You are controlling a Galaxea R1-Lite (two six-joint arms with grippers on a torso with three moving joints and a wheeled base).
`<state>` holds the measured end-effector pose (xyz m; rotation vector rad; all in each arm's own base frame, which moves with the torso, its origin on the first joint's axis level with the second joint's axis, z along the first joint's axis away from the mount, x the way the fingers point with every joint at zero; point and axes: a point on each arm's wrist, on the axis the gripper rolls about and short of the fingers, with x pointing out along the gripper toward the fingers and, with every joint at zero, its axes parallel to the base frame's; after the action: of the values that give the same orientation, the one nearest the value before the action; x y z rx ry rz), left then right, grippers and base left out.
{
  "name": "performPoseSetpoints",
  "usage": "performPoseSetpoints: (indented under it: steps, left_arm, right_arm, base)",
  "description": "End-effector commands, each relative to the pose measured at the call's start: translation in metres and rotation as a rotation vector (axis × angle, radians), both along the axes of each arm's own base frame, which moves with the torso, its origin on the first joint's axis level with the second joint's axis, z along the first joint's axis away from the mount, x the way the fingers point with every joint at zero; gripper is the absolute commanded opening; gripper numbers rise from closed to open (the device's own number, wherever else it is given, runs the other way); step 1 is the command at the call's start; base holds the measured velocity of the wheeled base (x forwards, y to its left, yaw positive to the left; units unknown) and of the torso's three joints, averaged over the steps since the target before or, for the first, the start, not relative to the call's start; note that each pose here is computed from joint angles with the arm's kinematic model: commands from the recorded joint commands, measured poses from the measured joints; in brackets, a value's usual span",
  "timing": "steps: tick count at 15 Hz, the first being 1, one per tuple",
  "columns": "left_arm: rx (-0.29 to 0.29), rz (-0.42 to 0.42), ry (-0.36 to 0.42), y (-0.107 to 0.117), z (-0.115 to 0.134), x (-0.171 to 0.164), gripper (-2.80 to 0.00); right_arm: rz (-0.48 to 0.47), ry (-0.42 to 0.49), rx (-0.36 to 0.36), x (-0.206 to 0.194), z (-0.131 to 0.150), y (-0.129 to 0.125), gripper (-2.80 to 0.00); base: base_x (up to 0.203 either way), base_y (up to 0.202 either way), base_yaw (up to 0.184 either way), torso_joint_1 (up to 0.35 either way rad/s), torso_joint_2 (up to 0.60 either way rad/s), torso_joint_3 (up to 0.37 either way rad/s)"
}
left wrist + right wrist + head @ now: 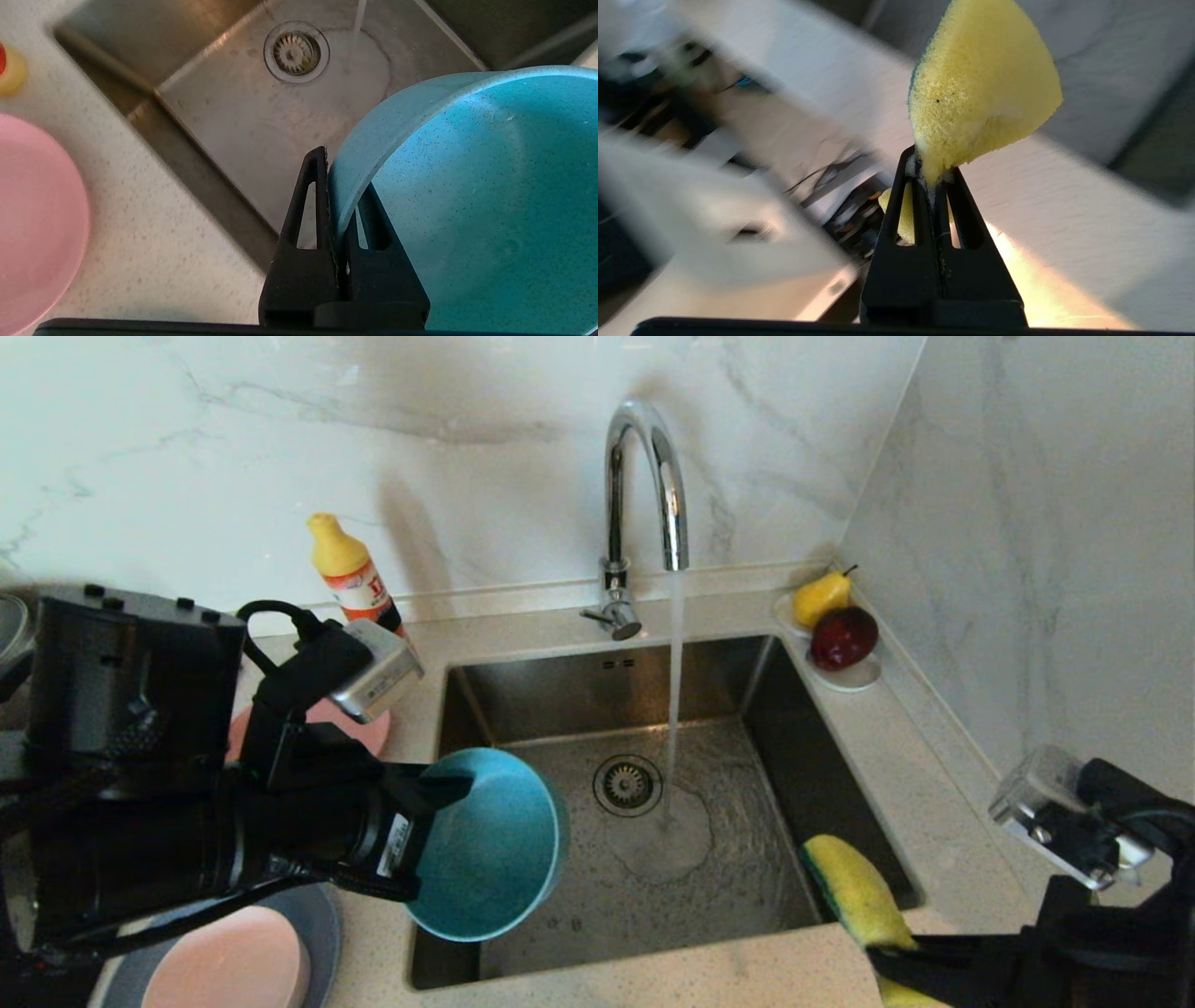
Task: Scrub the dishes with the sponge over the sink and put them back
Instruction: Wipe the bowl
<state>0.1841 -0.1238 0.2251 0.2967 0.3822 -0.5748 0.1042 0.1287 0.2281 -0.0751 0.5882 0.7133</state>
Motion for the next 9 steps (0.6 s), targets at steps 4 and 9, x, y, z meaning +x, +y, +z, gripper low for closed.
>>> performPoseSetpoints:
  steps: [4, 9]
  left_arm:
    - [-0.057, 0.066, -0.172, -0.039, -0.028, 0.024, -2.80]
    - [-0.107, 0.120, -0.264, -0.063, -0.045, 0.034, -2.80]
  right_arm:
    - [0.100, 0.060, 0.015, 0.005, 0.013, 0.032, -2.80]
    - [0.153, 0.137, 0.066, 0.024, 0.022, 0.076, -2.80]
  base:
    - [0.000, 0.000, 0.000, 0.000, 0.00, 0.000]
    - [0.000, 0.000, 0.000, 0.000, 0.00, 0.000]
